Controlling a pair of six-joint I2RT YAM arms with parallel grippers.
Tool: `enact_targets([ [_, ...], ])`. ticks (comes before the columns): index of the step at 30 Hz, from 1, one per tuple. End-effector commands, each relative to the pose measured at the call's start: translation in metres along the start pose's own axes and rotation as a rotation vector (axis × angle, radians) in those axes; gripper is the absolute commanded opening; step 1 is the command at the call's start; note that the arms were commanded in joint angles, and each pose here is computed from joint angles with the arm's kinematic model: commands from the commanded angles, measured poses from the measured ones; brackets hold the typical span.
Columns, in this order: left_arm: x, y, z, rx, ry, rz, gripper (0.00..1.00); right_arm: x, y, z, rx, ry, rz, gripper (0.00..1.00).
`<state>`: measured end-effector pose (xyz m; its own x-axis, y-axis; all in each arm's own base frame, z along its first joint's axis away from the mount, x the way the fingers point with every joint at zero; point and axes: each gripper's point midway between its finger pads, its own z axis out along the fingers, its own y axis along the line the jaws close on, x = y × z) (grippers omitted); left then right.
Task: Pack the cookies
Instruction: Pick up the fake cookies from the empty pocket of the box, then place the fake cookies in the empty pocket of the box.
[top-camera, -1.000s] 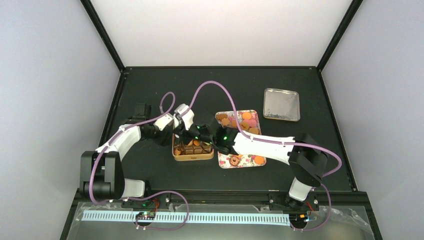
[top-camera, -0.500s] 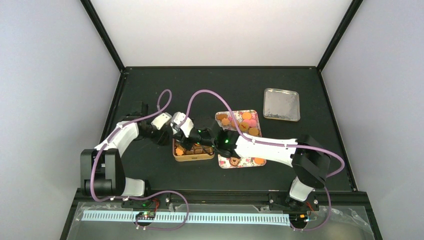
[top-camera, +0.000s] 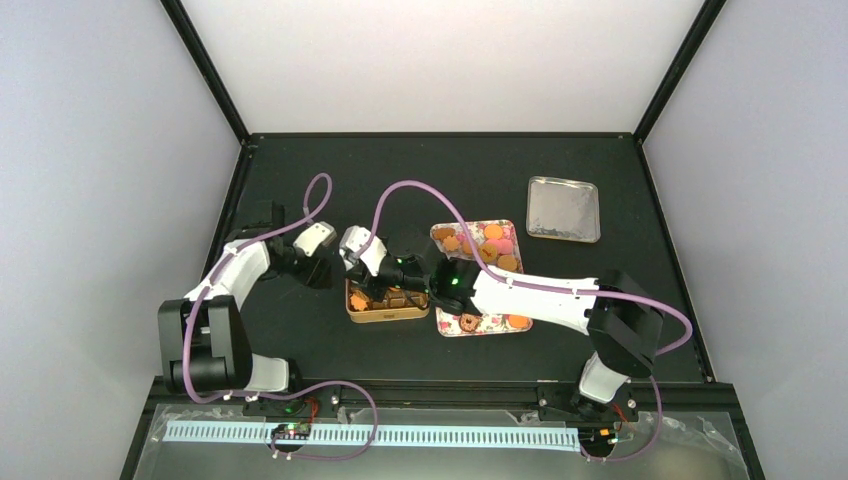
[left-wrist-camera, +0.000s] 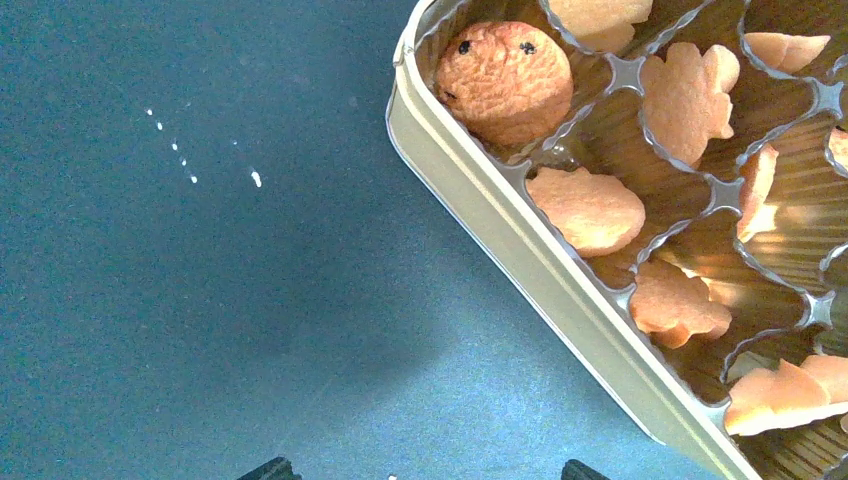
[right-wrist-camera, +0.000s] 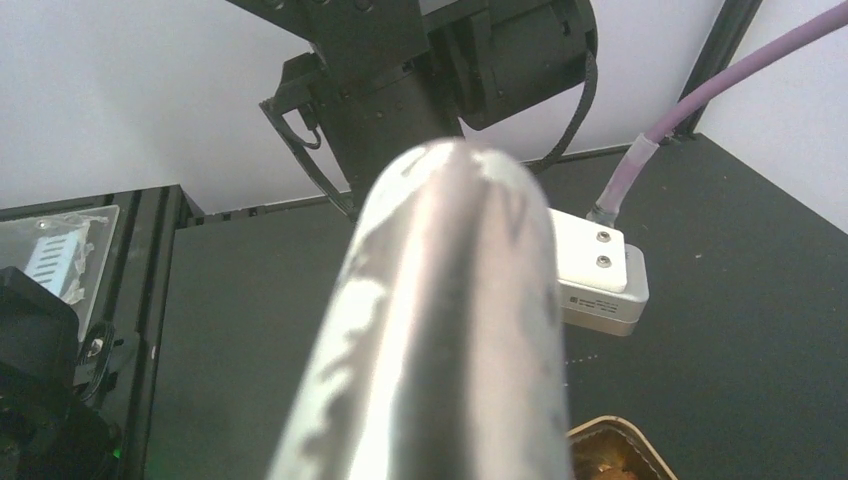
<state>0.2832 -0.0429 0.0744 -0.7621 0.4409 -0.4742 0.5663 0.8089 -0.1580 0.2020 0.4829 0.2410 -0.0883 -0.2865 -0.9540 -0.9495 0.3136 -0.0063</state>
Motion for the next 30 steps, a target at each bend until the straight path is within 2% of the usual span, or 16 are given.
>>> enact_targets([
  [1, -0.009, 0.001, -0.008, 0.012, -0.027, 0.015, 0.70, -0.041, 0.013, -0.014, -0.036, -0.092, -0.061, 0.07],
  [6, -0.011, 0.002, -0.010, 0.007, -0.034, 0.018, 0.70, -0.037, 0.019, -0.009, -0.034, -0.064, -0.077, 0.10],
  [25, -0.015, 0.005, -0.019, -0.011, -0.061, 0.017, 0.70, -0.024, 0.036, 0.004, 0.079, 0.019, -0.304, 0.09],
  [30, -0.015, 0.005, -0.020, -0.013, -0.062, 0.020, 0.70, -0.016, 0.042, 0.009, 0.052, 0.035, -0.276, 0.09],
])
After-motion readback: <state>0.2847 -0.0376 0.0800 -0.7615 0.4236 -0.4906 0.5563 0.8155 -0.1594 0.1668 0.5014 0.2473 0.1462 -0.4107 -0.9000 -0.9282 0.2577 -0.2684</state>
